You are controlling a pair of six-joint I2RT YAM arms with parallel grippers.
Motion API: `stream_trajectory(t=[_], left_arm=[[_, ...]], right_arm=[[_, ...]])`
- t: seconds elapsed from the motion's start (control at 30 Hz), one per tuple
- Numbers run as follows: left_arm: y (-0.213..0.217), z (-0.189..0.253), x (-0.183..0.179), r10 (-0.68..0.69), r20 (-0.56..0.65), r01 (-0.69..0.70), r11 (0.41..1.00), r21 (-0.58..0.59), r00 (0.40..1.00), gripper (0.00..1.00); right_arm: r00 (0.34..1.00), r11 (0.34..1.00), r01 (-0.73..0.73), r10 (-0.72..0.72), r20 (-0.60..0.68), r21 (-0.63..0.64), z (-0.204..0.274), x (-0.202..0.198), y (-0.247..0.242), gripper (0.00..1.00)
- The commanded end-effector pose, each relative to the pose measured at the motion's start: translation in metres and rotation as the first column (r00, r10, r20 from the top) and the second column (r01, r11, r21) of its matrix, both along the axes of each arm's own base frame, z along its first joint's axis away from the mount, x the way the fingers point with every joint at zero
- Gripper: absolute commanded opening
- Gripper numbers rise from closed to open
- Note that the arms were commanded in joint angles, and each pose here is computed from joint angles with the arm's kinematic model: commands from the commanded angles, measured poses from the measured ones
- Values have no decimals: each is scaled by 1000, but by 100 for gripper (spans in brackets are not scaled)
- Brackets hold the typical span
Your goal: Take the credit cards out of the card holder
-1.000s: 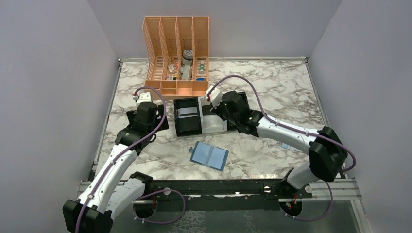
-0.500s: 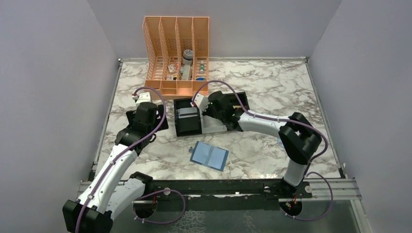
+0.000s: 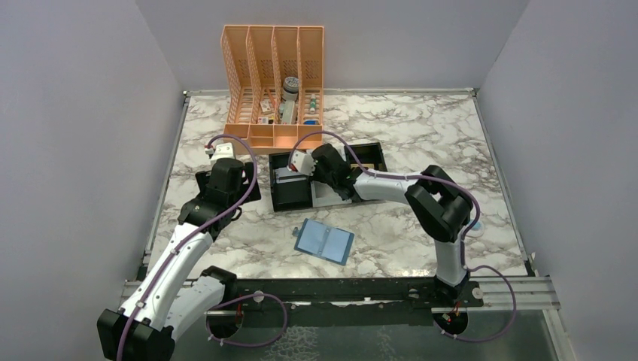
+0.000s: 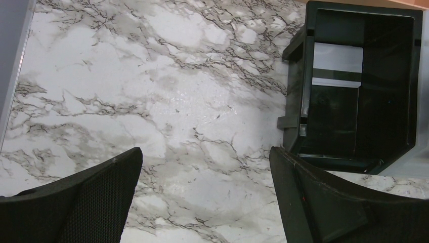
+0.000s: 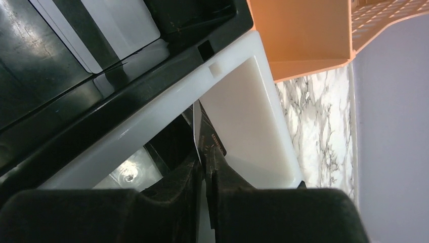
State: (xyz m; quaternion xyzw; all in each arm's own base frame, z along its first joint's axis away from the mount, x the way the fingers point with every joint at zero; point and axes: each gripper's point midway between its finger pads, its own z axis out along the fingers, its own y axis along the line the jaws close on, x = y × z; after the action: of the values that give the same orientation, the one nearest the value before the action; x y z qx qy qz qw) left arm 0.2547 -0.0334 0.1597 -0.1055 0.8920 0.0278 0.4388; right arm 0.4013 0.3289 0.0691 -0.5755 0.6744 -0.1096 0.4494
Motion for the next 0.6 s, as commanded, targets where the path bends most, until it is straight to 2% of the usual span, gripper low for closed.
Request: stream_trajectory(t=[0.0, 0.07, 0.1, 0.13, 0.17, 0.33, 0.57], left_arm=[[2, 14, 6, 16, 38, -16, 1000, -4, 999, 99], [2, 14, 5, 14, 35, -14, 1000, -4, 999, 99], [2, 13, 6, 14, 34, -14, 1000, -4, 999, 99], [2, 13, 6, 15, 33, -14, 1000, -3, 999, 99], [2, 14, 6, 16, 35, -16, 1000, -4, 999, 99], [2, 12, 6, 16, 29, -16, 1000, -1, 999, 99], [1, 10, 6, 11, 21, -11, 1000, -4, 1000, 99]], right_arm=[[999, 1000, -10, 11, 32, -29, 5, 7, 6, 11], [1000, 999, -14, 14, 7, -37, 1, 5, 6, 14], [1000, 999, -19, 19, -5, -38, -1, 3, 7, 21], [1000, 999, -26, 25, -16, -42, -4, 2, 7, 35], [999, 998, -28, 27, -23, -48, -5, 1, 6, 39], [1000, 999, -6, 5, -28, -53, -10, -1, 1, 40], [999, 999, -1, 2, -33, 43, 9, -8, 5, 41]])
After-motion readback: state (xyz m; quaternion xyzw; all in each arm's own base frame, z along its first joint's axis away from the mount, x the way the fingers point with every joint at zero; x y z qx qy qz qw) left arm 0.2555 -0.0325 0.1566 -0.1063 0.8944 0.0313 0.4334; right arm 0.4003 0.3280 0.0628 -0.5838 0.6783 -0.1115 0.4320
